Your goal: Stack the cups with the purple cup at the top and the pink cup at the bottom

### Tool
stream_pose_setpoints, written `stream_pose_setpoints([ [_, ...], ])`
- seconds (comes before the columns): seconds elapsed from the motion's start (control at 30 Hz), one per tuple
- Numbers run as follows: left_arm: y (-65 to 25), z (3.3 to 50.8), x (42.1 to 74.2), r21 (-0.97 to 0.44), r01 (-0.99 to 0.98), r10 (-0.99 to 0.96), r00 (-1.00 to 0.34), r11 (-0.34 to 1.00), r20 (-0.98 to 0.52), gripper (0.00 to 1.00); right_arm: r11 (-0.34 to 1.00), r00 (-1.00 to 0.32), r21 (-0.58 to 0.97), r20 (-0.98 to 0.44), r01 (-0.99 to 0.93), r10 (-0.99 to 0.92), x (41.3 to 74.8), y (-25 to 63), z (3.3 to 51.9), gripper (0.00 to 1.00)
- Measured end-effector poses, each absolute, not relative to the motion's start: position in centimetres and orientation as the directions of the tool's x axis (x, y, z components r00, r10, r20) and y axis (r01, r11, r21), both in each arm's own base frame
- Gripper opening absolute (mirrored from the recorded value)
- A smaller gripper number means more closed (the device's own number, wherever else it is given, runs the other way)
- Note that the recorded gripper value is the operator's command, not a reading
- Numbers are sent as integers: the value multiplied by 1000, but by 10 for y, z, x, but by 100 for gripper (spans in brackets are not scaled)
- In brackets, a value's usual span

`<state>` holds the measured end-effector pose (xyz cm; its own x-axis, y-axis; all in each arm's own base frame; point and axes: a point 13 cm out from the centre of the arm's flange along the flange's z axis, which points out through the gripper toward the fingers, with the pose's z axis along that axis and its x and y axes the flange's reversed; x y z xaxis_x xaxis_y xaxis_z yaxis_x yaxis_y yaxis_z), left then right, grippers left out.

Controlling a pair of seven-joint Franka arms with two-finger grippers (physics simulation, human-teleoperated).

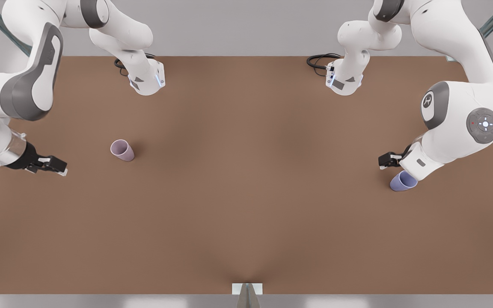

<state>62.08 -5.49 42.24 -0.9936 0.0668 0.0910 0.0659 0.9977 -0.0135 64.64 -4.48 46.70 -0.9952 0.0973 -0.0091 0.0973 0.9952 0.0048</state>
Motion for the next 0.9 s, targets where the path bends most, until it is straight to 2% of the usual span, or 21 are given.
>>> stream_pose_setpoints([
  [0.2,-55,416,625,-15,73,74,-992,997,97,100,996,-995,-11,43,85,85,632,-54,459,100],
  [0.37,-54,407,626,-16,76,78,-991,997,109,100,998,-983,-11,172,69,70,562,-61,388,100],
  [0.6,-50,397,629,-14,74,75,-990,997,121,100,998,-966,10,252,64,60,520,-86,317,100],
  [0.9,-47,396,629,-12,73,74,-989,997,124,100,997,-926,44,370,-58,-70,511,-63,238,100],
])
